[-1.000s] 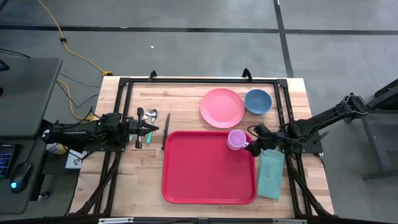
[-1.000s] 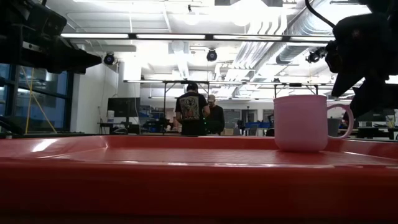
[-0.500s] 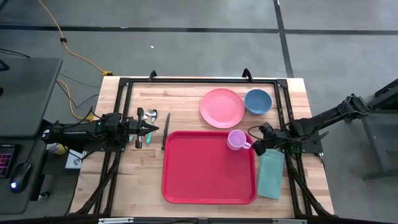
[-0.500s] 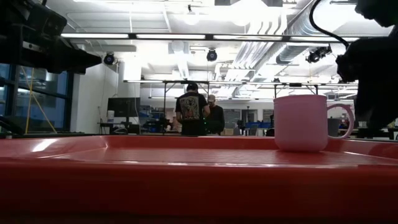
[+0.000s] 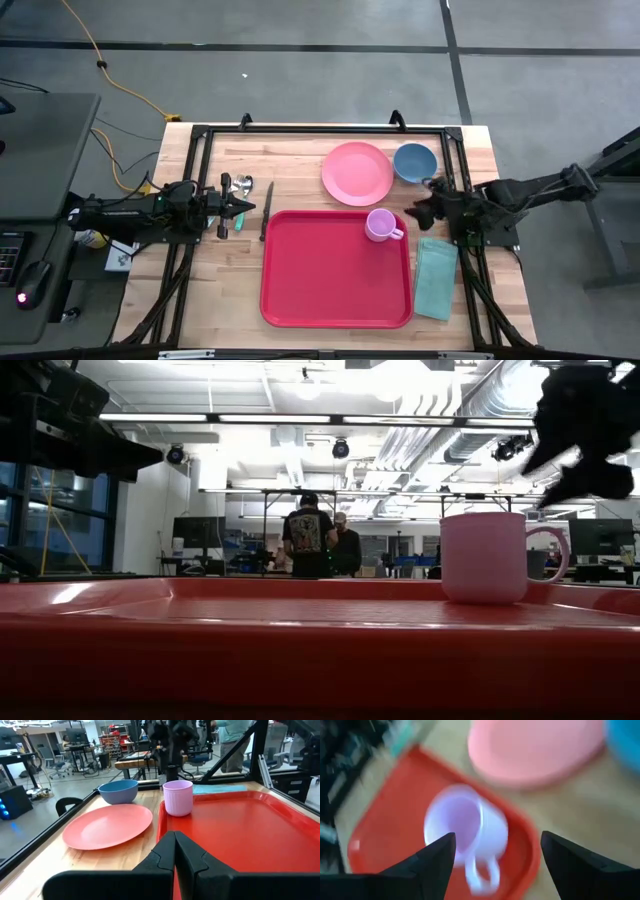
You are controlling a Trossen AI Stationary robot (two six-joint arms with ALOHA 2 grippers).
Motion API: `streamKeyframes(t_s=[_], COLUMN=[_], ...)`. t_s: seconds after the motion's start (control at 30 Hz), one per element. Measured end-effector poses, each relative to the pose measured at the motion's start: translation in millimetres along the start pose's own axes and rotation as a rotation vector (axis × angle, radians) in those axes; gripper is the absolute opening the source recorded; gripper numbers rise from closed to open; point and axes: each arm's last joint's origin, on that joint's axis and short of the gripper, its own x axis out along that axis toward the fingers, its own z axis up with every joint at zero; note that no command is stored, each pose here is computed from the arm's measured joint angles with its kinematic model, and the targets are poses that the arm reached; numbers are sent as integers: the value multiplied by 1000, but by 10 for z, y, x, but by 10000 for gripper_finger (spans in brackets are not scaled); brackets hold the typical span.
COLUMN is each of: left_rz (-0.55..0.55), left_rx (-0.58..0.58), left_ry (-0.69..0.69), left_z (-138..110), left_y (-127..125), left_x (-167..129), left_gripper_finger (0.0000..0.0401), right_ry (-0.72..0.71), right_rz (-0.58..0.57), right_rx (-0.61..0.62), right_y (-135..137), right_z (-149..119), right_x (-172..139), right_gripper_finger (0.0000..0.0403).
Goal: Set up tray
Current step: Put the pink plate into the pink serving tray
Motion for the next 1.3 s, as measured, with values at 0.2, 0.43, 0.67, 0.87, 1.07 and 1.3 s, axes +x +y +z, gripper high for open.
streamKeyframes(t_s=[0.2, 0.43, 0.67, 0.87, 1.07, 1.3], left_rz=[0, 1, 1, 1, 1, 3], left_rx=[-38, -75, -99, -99, -99, -101], left_ry=[-1, -13, -14, -16, -17, -17], left_z=[1, 12, 14, 15, 16, 16], left_y=[0, 1, 1, 2, 2, 2], left_x=[0, 0, 0, 0, 0, 0], left_gripper_finger=[37, 37, 37, 37, 37, 37], right_ry=[-402, -626, -728, -782, -783, -721], right_rz=[-36, -87, -100, -126, -133, -43], right_rx=[-93, -99, -164, -74, -69, -29], right_y=[69, 126, 178, 169, 164, 183], right_z=[255, 446, 549, 566, 564, 545], right_x=[-89, -133, -184, -201, -198, -167], right_gripper_finger=[271, 271, 271, 271, 271, 271])
